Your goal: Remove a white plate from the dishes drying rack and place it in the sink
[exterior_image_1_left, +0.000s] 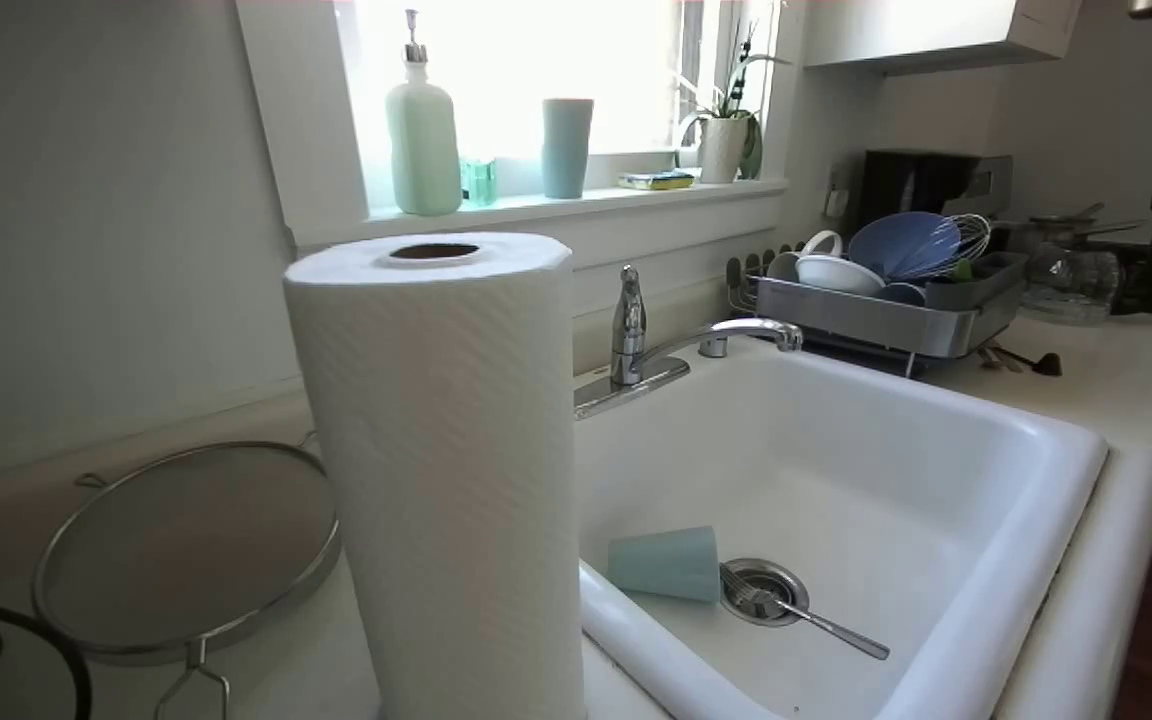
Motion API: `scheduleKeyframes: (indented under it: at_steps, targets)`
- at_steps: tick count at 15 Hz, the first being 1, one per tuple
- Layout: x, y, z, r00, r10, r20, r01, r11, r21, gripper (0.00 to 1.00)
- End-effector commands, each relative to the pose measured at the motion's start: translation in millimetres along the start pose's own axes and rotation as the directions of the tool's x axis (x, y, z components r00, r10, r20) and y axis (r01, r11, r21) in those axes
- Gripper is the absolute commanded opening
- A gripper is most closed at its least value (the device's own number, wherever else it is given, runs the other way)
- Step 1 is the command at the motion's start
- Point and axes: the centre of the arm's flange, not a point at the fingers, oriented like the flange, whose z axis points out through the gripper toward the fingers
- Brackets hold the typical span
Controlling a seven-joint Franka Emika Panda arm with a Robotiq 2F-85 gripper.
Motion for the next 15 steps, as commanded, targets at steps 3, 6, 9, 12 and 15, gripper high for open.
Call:
scheduleKeyframes:
  at_steps: [3, 6, 9, 12, 15]
  targets:
    - [33, 46, -25, 0.997, 0.032, -0.077, -0.028, 0.999, 0.046, 1.0]
    - [56, 96, -40, 0.99, 0.026, -0.136, -0.016, 0.997, 0.073, 1.0]
    - [77, 140, -48, 0.982, 0.014, -0.189, 0.014, 0.989, 0.146, 1.0]
    - [106, 184, -45, 0.968, 0.01, -0.252, 0.044, 0.977, 0.211, 1.0]
    - [132, 224, -37, 0.952, 0.022, -0.306, 0.06, 0.965, 0.256, 1.0]
